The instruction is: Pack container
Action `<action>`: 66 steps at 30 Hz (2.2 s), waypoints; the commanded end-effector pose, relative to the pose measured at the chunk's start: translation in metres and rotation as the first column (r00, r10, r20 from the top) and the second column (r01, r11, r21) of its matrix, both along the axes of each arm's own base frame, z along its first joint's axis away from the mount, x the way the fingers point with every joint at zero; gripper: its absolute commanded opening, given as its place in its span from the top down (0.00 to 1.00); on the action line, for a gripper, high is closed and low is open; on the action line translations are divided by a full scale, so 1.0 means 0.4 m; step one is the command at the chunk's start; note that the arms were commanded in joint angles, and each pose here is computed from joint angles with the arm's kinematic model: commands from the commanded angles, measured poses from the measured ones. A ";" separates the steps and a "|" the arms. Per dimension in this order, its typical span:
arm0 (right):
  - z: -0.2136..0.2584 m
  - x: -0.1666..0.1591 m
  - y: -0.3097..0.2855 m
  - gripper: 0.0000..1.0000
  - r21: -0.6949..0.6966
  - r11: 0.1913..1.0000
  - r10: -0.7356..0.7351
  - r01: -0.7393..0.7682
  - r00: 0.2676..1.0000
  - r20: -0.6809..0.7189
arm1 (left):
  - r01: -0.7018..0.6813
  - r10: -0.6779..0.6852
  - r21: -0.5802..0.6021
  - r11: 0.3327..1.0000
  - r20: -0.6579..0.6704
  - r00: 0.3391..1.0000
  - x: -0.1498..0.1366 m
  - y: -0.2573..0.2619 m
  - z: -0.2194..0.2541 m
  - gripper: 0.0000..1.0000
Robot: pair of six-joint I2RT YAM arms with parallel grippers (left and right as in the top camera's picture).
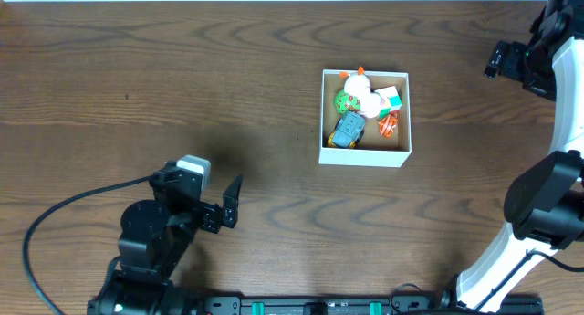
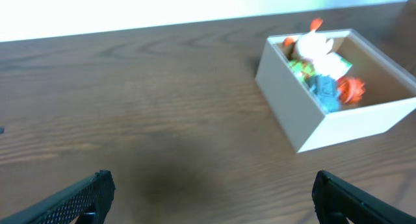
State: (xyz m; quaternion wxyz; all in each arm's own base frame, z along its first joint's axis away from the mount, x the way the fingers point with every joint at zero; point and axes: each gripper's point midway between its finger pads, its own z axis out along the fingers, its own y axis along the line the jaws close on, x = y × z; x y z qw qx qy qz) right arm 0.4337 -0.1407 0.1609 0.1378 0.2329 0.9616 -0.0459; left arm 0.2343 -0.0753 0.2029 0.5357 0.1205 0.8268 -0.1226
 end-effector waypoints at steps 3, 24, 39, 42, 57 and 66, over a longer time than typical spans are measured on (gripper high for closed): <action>-0.007 -0.003 -0.006 0.01 0.006 1.000 -0.023 0.023 1.000 -0.004 | -0.040 0.039 0.022 0.999 0.057 0.998 -0.005 0.045 -0.023 0.02; -0.007 -0.003 -0.006 0.01 0.006 1.000 -0.023 0.023 1.000 -0.004 | -0.157 0.147 -0.030 0.987 0.557 0.817 -0.001 0.116 0.090 0.02; -0.007 -0.003 -0.006 0.01 0.006 1.000 -0.023 0.023 1.000 -0.004 | -0.185 0.169 0.000 0.983 0.417 0.893 0.026 0.127 -0.072 0.02; -0.007 -0.003 -0.006 0.01 0.006 1.000 -0.023 0.023 1.000 -0.004 | -0.185 0.169 0.011 0.983 0.354 0.920 0.025 0.126 -0.115 0.02; -0.007 -0.003 -0.006 0.01 0.006 1.000 -0.023 0.023 1.000 -0.004 | -0.183 0.170 0.025 0.983 0.276 0.946 0.022 0.127 -0.164 0.02; -0.007 -0.003 -0.006 0.01 0.006 1.000 -0.023 0.023 1.000 -0.004 | -0.183 0.170 0.025 0.983 0.276 0.946 0.022 0.127 -0.164 0.02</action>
